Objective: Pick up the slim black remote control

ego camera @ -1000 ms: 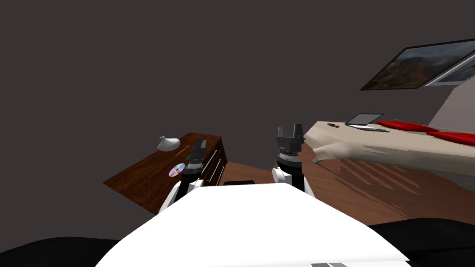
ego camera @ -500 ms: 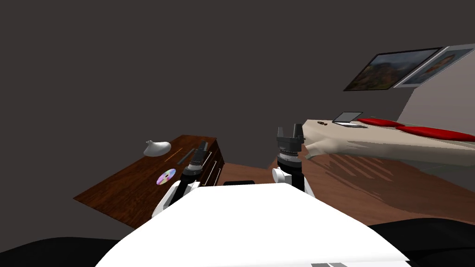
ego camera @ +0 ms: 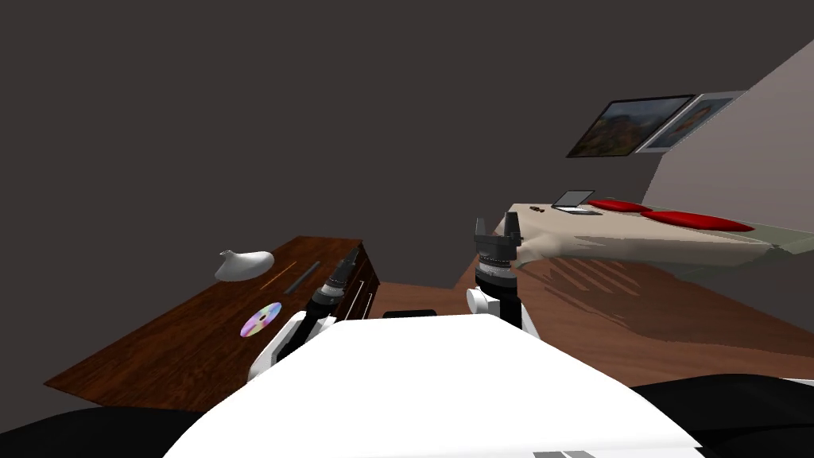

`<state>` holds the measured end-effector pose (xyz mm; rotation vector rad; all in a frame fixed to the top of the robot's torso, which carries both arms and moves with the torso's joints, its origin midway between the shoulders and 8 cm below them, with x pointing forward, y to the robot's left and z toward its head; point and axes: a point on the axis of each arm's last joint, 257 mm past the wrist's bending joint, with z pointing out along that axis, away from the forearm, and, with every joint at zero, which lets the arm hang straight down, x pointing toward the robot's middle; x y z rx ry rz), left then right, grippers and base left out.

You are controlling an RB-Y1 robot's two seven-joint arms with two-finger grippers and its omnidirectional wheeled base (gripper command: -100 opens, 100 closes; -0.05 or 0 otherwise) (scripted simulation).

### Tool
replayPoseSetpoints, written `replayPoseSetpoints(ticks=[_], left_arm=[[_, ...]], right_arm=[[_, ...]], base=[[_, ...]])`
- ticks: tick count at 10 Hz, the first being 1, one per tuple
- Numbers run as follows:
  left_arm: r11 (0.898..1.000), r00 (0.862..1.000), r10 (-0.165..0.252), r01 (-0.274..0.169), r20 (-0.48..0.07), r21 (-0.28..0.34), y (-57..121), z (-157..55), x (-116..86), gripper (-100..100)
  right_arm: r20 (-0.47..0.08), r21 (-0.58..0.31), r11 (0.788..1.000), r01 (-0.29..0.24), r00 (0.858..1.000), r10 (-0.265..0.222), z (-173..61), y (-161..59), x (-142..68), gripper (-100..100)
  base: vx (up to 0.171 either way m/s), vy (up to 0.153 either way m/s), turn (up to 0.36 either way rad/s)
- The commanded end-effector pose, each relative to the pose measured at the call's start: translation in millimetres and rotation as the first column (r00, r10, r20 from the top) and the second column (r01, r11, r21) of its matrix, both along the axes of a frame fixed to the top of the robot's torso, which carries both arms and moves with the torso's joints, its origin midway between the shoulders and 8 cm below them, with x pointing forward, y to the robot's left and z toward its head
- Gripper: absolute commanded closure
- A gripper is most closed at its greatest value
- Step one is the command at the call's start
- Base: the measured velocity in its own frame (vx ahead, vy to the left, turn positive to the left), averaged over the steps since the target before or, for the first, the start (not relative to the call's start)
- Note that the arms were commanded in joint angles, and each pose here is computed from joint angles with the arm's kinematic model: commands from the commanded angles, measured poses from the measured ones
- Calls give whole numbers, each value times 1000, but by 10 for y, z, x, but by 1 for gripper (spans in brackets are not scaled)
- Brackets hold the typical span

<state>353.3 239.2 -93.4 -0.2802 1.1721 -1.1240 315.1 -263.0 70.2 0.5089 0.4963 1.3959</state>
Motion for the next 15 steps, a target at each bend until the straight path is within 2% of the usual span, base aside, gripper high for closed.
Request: replayPoseSetpoints(ticks=[1,2,3,4,5,6,7,8,9,10,11,12,13,14,15], left_arm=[[999,1000,-20,20,-16,42,1,-73,-4,-100],[997,999,-32,35,-44,76,8,-225,-16,-100],[994,998,-44,49,-50,100,8,-238,-23,-100],[989,995,-54,64,-81,129,23,-399,-41,-100],[985,994,-66,80,-88,155,28,-411,-49,-100],[978,990,-75,97,-123,184,53,-582,-76,-100],[972,988,-86,112,-130,208,62,-594,-84,-100],[970,987,-89,116,-132,215,66,-597,-87,-100],[958,980,-99,141,-172,251,110,-779,-125,-100],[950,978,-107,154,-179,272,124,-787,-132,-100],[938,969,-111,175,-220,299,180,-971,-176,-100],[926,966,-120,193,-229,325,204,-980,-186,-100],[911,955,-120,215,-273,351,279,-1167,-239,-100],[899,951,-127,230,-281,372,304,-1172,-247,-100],[895,950,-129,235,-283,379,313,-1173,-250,-100]], right_arm=[[0,0,1000,0,1000,0,0,0,0,0],[0,0,1000,0,1000,0,0,0,0,0],[0,0,1000,0,1000,0,0,0,0,0],[0,0,1000,0,1000,0,0,0,0,0],[0,0,1000,0,1000,0,0,0,0,0],[0,0,1000,0,1000,0,0,0,0,0],[0,0,1000,0,1000,0,0,0,0,0],[0,0,1000,0,1000,0,0,0,0,0],[0,0,1000,0,1000,0,0,0,0,0],[0,0,1000,0,1000,0,0,0,0,0],[0,0,1000,0,1000,0,0,0,0,0],[0,0,1000,0,1000,0,0,0,0,0],[0,0,1000,0,1000,0,0,0,0,0],[0,0,1000,0,1000,0,0,0,0,0],[0,0,1000,0,1000,0,0,0,0,0]], base=[[50,-50,-70],[62,-62,-157],[50,-50,-66],[74,-59,-115],[59,-54,-95],[60,-73,-181],[51,-57,-54],[23,-24,33],[47,-53,-161],[51,-52,-77],[78,-80,-125],[74,-59,-65],[82,-64,-110],[67,-44,-68],[28,-9,1]])
